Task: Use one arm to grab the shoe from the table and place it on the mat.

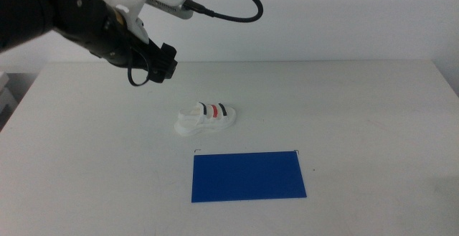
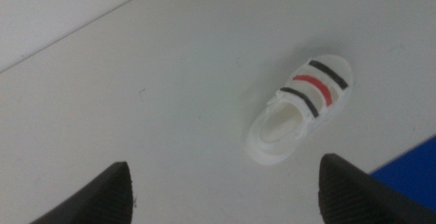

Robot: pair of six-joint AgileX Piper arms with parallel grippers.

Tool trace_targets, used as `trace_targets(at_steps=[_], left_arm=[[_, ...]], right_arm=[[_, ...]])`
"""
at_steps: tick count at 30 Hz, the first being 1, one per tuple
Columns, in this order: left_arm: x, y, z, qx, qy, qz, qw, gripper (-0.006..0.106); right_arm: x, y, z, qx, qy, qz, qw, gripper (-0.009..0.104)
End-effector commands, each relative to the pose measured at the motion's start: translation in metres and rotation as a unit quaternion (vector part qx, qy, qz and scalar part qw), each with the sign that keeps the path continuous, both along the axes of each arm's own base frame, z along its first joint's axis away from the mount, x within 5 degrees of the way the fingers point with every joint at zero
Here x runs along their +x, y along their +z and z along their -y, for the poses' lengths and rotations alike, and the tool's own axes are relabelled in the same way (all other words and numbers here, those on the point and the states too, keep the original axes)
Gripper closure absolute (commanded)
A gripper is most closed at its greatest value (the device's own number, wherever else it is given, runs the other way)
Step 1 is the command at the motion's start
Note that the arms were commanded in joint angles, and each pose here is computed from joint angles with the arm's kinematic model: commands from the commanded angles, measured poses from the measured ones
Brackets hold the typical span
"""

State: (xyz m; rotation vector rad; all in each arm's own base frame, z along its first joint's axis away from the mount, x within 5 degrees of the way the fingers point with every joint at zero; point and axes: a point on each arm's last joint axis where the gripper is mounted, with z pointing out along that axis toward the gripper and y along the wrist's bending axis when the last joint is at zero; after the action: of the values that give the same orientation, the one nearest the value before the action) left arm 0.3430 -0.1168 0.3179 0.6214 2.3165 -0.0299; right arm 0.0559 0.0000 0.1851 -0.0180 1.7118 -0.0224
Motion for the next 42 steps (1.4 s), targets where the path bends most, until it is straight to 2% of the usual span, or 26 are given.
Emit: trace_targets(at_steps=[1,9,18,22,29,42], left_arm=[[-0.001,0.034,-0.001,-0.007,-0.008,0.042,0.999,0.007],[0.038,0.043,0.011,0.084,-0.076,-0.01,0.993,0.007],[0.088,0.008,0.035,0.115,-0.144,-0.116,0.976,0.007],[0.105,-0.013,0.045,0.107,-0.176,-0.133,0.969,0.007],[0.113,-0.046,0.06,0.071,-0.206,-0.169,0.961,0.007],[0.108,-0.073,0.069,0.111,-0.255,-0.194,0.941,0.007]], right_arm=[[-0.001,0.007,0.0,-0.009,-0.002,0.049,0.999,0.031],[-0.001,0.007,0.0,-0.009,-0.002,0.049,0.999,0.031],[-0.001,0.007,0.0,-0.009,-0.002,0.049,0.999,0.031],[-0.001,0.007,0.0,-0.009,-0.002,0.049,0.999,0.031],[-0.001,0.007,0.0,-0.009,-0.002,0.049,0.999,0.031],[-0.001,0.007,0.0,-0.009,-0.002,0.049,0.999,0.031]])
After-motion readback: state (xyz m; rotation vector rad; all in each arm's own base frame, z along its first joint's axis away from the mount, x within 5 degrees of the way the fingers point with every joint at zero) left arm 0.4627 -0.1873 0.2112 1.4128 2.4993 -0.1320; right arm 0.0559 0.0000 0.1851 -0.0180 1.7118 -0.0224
